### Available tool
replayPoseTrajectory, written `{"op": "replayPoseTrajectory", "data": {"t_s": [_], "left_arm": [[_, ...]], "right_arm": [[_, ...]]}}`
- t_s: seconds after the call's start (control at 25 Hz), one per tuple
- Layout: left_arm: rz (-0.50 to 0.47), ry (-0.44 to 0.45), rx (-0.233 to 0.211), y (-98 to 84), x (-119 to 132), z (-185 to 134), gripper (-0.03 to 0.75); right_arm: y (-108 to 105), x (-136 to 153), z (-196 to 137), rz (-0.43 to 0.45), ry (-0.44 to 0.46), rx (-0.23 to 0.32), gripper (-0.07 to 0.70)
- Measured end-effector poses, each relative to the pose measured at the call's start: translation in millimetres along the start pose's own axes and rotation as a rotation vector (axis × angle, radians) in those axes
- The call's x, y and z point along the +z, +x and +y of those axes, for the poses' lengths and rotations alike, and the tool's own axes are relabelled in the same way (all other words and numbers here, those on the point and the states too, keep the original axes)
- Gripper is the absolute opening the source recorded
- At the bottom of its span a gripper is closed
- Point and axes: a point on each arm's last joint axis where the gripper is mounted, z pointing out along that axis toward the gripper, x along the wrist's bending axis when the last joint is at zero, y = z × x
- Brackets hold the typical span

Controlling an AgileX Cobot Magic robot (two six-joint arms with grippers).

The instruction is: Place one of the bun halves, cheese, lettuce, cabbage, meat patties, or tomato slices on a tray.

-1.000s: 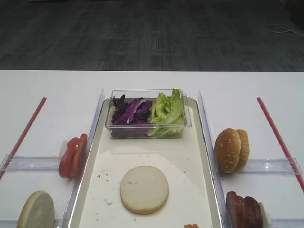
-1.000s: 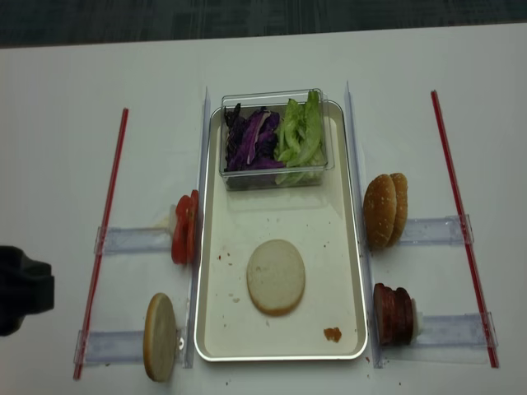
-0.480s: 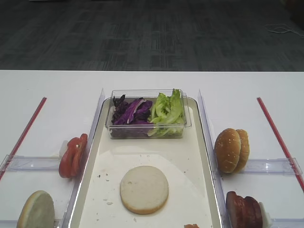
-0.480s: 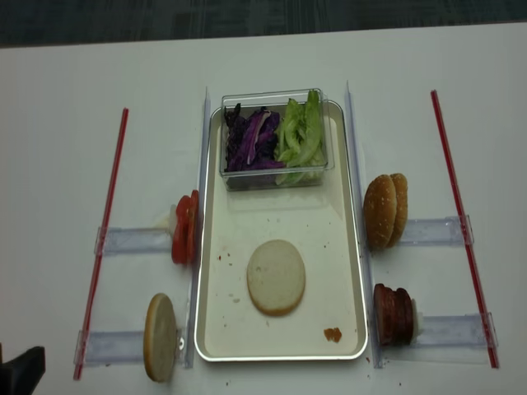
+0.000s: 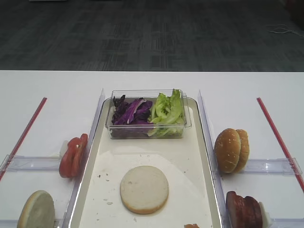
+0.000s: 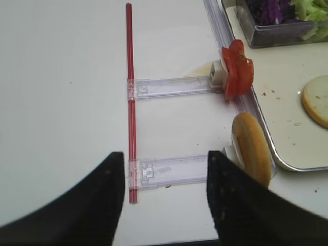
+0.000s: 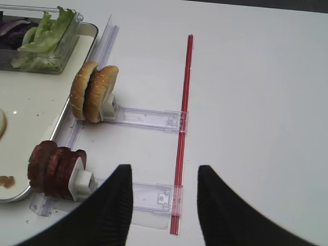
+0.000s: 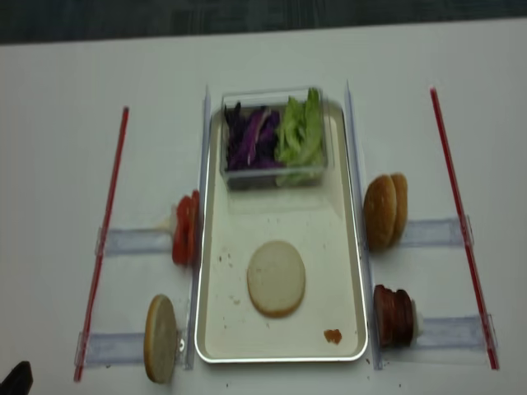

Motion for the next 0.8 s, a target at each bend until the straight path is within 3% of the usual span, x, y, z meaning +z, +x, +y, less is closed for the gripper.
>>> {"op": "replayPoseTrajectory", "data": {"t_s": [0.8], "left_arm": [[0.002, -0.009, 0.001, 0.1, 2.5, -0.1, 0.342]], "right_arm": [[0.0, 0.0, 0.0, 0.000, 0.000, 0.000, 0.326]]}}
